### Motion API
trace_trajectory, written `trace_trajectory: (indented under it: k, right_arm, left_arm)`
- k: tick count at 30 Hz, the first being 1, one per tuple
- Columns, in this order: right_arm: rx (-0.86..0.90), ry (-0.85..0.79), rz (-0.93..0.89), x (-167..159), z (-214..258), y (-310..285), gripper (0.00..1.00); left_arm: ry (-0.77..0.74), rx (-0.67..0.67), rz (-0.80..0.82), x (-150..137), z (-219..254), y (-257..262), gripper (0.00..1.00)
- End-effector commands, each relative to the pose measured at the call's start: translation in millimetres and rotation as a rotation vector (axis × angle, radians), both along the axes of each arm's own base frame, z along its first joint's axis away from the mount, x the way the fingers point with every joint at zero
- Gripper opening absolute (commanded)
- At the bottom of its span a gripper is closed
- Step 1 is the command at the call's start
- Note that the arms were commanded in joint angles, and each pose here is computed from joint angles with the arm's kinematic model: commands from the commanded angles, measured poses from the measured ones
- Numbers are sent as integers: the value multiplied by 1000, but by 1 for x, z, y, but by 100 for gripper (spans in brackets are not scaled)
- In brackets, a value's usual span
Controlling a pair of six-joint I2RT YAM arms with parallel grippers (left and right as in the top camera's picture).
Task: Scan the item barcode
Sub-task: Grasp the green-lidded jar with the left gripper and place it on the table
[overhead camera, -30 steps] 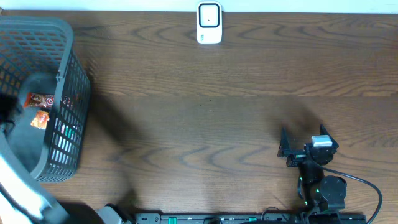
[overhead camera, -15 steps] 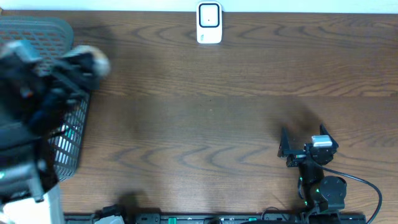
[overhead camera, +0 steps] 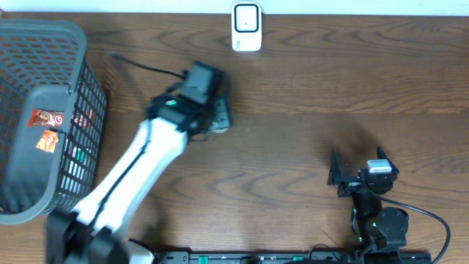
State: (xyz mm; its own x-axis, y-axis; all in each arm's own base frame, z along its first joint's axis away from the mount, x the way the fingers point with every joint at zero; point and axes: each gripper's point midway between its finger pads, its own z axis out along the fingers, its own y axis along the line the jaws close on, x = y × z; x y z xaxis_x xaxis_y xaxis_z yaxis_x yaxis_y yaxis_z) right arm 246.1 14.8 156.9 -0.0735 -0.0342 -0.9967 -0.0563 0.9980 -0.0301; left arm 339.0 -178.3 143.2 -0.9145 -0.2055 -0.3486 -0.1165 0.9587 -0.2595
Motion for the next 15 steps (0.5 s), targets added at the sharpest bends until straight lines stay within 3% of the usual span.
trace_trajectory:
  k: [1,5,7,15]
  right_arm:
    - [16,-1,-16,0,0,-3,99]
    - [16,0,-16,0,0,-3,99]
    - [16,-1,-16,0,0,-3,99]
    - [17,0,-16,0,0,-3,99]
  left_arm:
    - [44,3,182,9,-26,-6,52]
    - [96,5,386,14,-60,-7,52]
    - [105,21,413,17,-73,-8,52]
    - [137,130,205,19,-111,-12,62]
